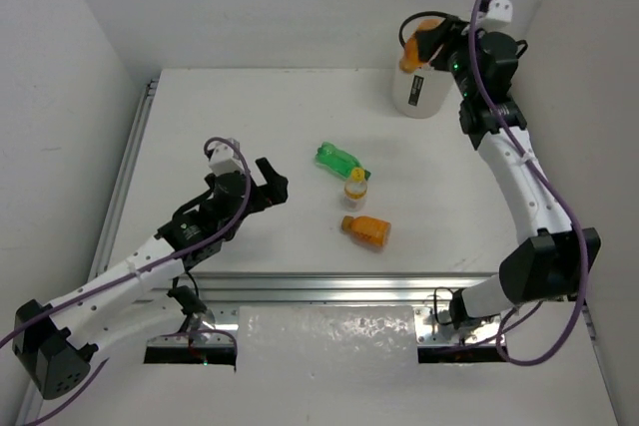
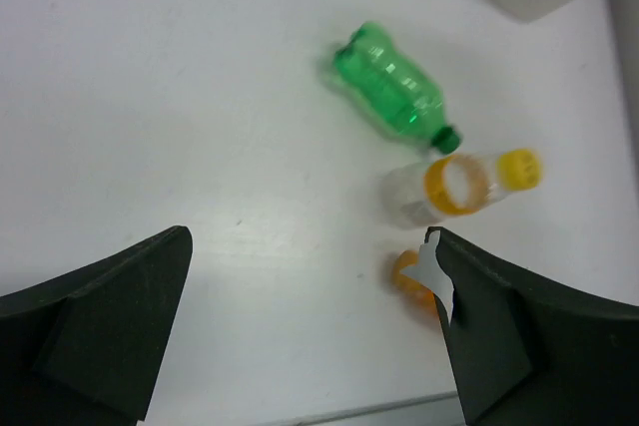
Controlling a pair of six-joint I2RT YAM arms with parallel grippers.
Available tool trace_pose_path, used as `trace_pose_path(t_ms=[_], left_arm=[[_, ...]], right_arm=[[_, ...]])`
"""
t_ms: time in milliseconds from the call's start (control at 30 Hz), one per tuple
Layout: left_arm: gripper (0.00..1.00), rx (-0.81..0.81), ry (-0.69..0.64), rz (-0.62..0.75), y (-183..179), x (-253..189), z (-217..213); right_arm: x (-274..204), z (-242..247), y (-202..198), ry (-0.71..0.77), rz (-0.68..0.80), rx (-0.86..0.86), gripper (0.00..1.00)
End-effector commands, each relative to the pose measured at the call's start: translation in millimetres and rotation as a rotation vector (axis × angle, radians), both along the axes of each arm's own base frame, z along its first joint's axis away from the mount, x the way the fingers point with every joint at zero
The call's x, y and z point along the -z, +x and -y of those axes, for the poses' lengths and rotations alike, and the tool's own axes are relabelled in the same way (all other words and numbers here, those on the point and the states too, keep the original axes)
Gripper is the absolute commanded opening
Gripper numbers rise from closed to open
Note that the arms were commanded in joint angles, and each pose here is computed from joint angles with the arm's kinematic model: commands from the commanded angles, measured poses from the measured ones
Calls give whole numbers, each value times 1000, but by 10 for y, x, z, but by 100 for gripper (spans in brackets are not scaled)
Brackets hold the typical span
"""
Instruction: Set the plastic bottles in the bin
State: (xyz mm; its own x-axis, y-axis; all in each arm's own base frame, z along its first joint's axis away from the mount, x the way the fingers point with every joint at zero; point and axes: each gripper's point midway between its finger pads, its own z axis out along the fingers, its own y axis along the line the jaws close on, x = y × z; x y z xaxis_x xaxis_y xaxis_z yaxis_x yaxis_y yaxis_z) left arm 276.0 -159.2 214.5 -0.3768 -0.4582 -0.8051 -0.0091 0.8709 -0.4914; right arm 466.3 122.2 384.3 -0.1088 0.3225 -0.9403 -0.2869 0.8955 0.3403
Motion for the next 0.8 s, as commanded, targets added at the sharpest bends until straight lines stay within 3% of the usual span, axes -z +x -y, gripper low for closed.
trace_pose_path(t_ms=[0, 133, 200, 233, 333, 367, 400, 433, 533, 567, 633, 667, 733, 767], left_arm=[[100, -17, 84, -128, -182, 362, -154], [100, 37, 94, -183, -304, 540, -117], [100, 44, 97, -185, -349, 596, -144], [100, 49, 91, -185, -366, 611, -144], [100, 105, 44, -173, -427, 590, -50], [100, 121, 38, -179, -445, 585, -21], [100, 135, 39, -189, -468, 587, -3], [100, 136, 59, -224, -514, 633, -31], [100, 100, 77, -218, -508, 443, -112], [100, 65, 122, -231, -553, 369, -252], [100, 20, 125, -187, -501, 139, -330], [100, 13, 164, -179, -516, 20, -406], [100, -52, 235, -150, -484, -93, -591], [100, -80, 272, -141, -483, -120, -685]], right_arm=[[-120, 890, 504, -107, 112, 388, 0], [-372, 1275, 920, -145, 241, 450, 0], [-105, 1353, 1256, -214, 204, 450, 0], [-336, 1329, 1358, -233, 243, 433, 0], [-125, 1318, 1783, -320, 218, 411, 4], [-45, 1315, 1864, -332, 203, 405, 13], [-181, 1334, 1909, -346, 229, 417, 78], [63, 1347, 2004, -354, 162, 413, 99], [77, 1248, 1950, -358, 124, 363, 99], [-259, 1075, 1682, -355, 161, 315, 99], [-90, 989, 1559, -382, 89, 269, 99], [-378, 760, 1265, -393, 121, 175, 99], [19, 429, 794, -428, -55, -35, 99], [-172, 147, 388, -451, -29, -141, 99]])
